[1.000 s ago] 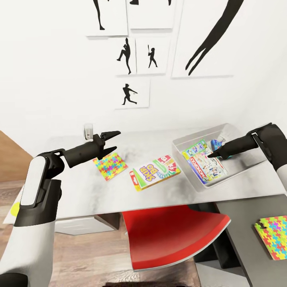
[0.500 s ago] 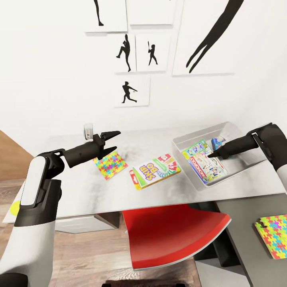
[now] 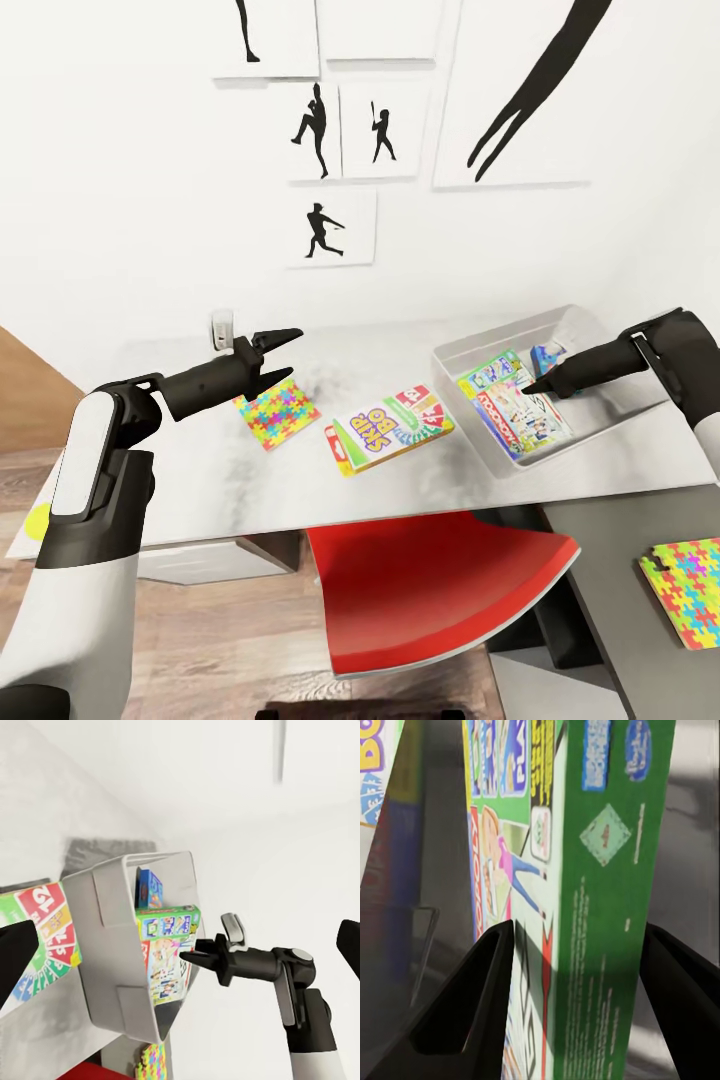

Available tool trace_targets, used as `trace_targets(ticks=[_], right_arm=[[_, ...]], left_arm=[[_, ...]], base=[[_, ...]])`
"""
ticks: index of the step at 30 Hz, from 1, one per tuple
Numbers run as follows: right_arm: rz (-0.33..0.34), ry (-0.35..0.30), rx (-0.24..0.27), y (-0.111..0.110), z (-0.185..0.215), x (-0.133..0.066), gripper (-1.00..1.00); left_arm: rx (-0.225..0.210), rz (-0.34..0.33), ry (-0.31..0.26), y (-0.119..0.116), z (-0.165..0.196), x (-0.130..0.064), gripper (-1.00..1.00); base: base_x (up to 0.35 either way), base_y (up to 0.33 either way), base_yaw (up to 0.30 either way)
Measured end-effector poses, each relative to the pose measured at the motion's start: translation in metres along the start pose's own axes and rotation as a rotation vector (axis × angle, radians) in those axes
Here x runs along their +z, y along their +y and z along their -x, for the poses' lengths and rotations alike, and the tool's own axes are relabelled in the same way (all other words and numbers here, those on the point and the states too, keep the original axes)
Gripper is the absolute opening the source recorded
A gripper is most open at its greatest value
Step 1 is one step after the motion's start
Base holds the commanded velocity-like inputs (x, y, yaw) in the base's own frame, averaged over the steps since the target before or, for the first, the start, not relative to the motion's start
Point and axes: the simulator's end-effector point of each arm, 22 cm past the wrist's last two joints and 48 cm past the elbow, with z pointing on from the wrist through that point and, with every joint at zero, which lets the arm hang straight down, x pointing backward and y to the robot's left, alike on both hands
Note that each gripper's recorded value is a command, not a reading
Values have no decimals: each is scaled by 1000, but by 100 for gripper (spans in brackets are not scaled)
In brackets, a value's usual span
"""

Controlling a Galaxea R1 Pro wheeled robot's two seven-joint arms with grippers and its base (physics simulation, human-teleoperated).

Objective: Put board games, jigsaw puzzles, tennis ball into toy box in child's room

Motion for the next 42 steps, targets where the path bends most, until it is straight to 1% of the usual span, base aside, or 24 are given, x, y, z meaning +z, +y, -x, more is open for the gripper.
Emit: trace_targets(ticks=[1, 4, 14, 15, 36, 41, 42], right_arm=[[-14, 0, 1, -3, 0, 1, -100], [-26, 1, 4, -7, -1, 3, -100], [-36, 2, 8, -10, -2, 5, -100], [-36, 2, 8, -10, -2, 5, 100], [-37, -2, 7, -10, 0, 5, 100], [-52, -16, 6, -14, 4, 1, 100], [-67, -29, 7, -17, 8, -3, 100]], left_arm=[[-1, 0, 0, 1, 0, 0, 100], [-4, 3, 1, 3, 0, 1, 100], [-6, 5, 3, 5, -1, 2, 100], [-6, 5, 3, 5, -1, 2, 100], [-6, 6, 4, 6, -1, 2, 100], [-6, 7, 4, 6, -1, 2, 100], [-6, 8, 4, 6, -1, 1, 100]], base=[[0, 0, 0], [0, 0, 0], [0, 0, 0], [0, 0, 0], [0, 0, 0], [0, 0, 0], [0, 0, 0]])
